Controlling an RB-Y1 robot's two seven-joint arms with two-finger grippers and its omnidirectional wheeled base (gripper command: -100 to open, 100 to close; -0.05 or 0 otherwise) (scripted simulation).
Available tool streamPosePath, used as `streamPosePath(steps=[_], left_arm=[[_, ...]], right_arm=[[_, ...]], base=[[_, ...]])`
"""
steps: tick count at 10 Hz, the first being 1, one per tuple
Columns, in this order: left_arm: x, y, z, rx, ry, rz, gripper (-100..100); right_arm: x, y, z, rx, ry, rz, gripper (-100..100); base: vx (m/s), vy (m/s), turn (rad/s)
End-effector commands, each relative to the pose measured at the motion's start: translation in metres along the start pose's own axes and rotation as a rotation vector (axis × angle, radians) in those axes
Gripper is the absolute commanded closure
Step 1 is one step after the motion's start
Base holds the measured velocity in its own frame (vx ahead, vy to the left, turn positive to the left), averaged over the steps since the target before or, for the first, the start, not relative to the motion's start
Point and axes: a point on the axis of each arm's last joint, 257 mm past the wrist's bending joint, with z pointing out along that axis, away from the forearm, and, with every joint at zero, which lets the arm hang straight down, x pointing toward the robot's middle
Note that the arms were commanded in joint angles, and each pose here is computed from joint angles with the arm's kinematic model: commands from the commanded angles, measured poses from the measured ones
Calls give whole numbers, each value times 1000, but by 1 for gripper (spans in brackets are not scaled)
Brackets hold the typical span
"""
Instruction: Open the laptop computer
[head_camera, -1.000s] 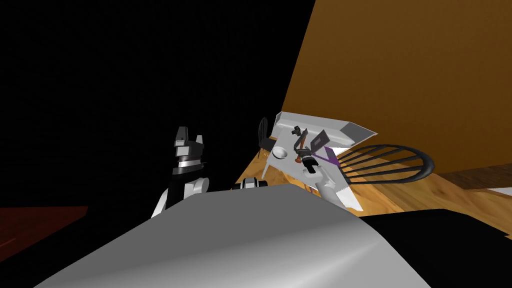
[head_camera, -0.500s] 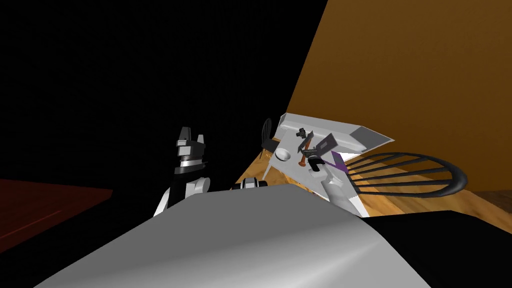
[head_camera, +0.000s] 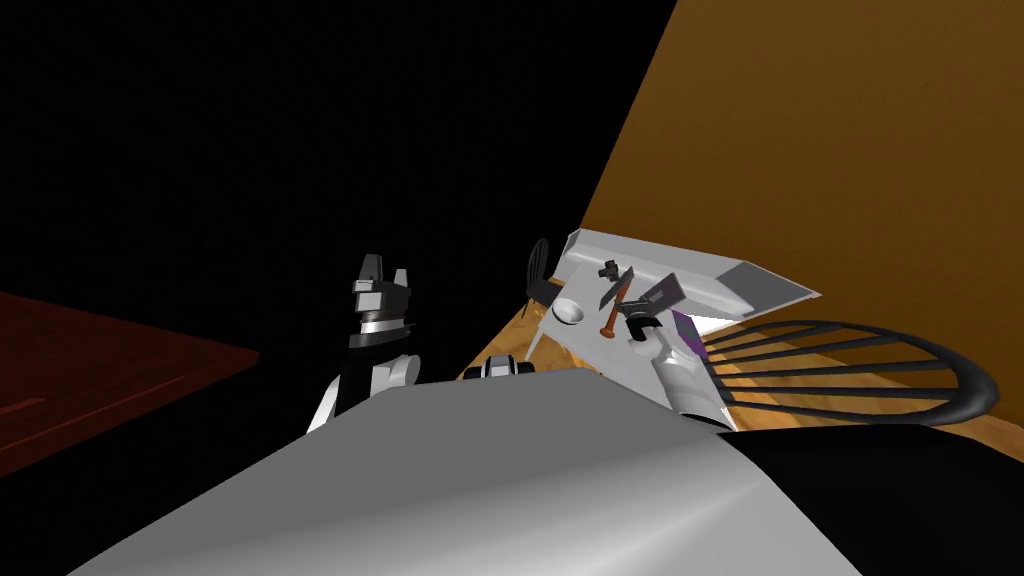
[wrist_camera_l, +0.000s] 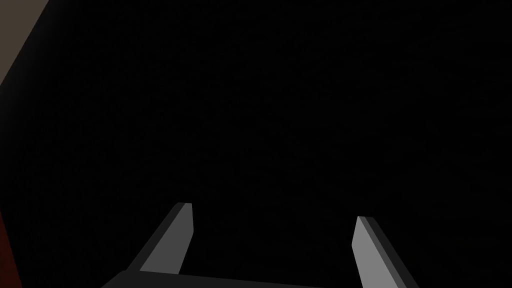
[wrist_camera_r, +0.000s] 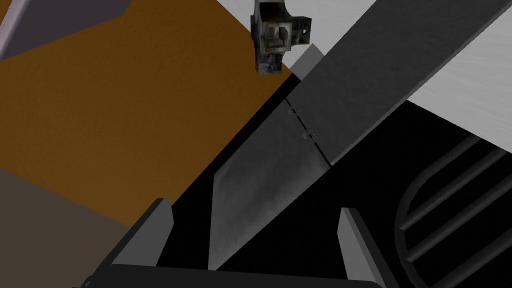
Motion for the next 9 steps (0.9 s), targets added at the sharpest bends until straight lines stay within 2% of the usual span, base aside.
streamPosePath(steps=[1, 4, 5, 6, 7, 9], left_arm=[[0, 0, 0, 0, 0, 0, 0], [0, 0, 0, 0, 0, 0, 0], [0, 0, 0, 0, 0, 0, 0], [0, 0, 0, 0, 0, 0, 0], [0, 0, 0, 0, 0, 0, 0], [0, 0, 0, 0, 0, 0, 0]], right_arm=[[19, -21, 6, 46, 59, -102, -100], [44, -69, 12, 125, 151, -276, -100], [48, -69, 12, 124, 159, -276, -100], [55, -84, 12, 146, 189, -327, -100], [55, -84, 12, 146, 189, -327, -100], [67, -111, 12, 185, 241, -415, -100]], base=[[-24, -59, 66], [-42, -82, 112], [-38, -78, 33], [-26, -52, 57], [-18, -34, 36], [-32, -51, 86]])
